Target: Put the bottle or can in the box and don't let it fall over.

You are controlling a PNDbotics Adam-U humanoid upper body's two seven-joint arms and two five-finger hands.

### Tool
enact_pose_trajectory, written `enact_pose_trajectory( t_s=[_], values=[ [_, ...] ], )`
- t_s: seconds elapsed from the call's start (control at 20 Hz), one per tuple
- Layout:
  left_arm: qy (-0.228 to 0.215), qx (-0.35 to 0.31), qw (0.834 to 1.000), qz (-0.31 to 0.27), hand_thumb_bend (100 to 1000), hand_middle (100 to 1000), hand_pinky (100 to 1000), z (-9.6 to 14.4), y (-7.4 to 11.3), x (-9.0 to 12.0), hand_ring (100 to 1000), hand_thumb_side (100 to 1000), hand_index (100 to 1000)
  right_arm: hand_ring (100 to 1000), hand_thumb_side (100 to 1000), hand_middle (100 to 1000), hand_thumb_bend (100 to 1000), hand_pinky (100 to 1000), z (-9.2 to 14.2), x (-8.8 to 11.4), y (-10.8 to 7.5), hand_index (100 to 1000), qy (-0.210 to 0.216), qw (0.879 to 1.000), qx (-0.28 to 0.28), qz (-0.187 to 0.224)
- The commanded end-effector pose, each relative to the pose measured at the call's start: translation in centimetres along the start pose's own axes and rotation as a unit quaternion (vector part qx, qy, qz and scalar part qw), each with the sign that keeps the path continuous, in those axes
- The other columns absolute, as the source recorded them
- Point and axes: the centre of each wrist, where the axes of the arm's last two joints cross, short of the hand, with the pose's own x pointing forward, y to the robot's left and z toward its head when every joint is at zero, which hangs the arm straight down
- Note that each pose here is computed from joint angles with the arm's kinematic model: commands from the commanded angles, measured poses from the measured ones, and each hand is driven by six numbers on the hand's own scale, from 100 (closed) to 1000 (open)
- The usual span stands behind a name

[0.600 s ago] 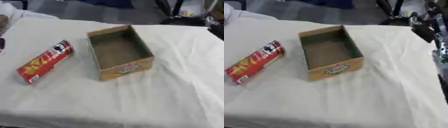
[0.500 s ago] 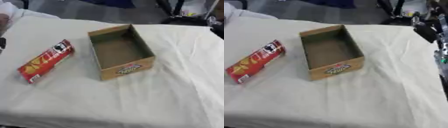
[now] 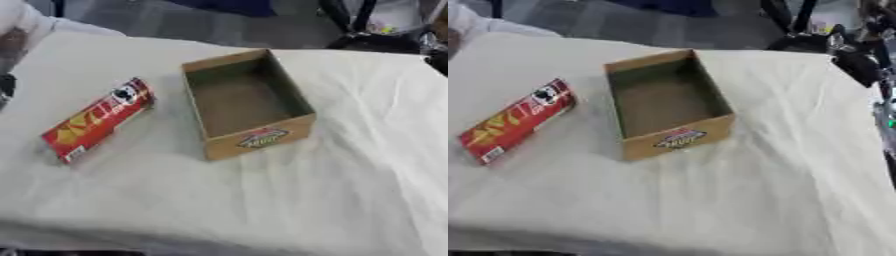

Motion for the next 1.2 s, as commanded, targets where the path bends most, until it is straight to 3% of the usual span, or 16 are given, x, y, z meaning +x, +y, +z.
enact_pose_trajectory(
  t_s=[0.05, 1.2],
  values=[
    [-0.014, 0.002, 1.0, -0.024, 411, 899, 535, -0.2, 1.0, 0.8, 864, 618, 792, 1000, 517, 1000, 100, 773, -0.7, 1.3, -1.5, 1000, -0.024, 1.0, -0.015, 0.012],
    [0.045, -0.112, 0.99, -0.066, 454, 907, 594, 0.0, -0.9, 0.9, 877, 570, 818, 1000, 520, 1000, 100, 774, -0.8, 1.3, -1.3, 1000, -0.023, 1.0, -0.008, 0.01]
  ],
)
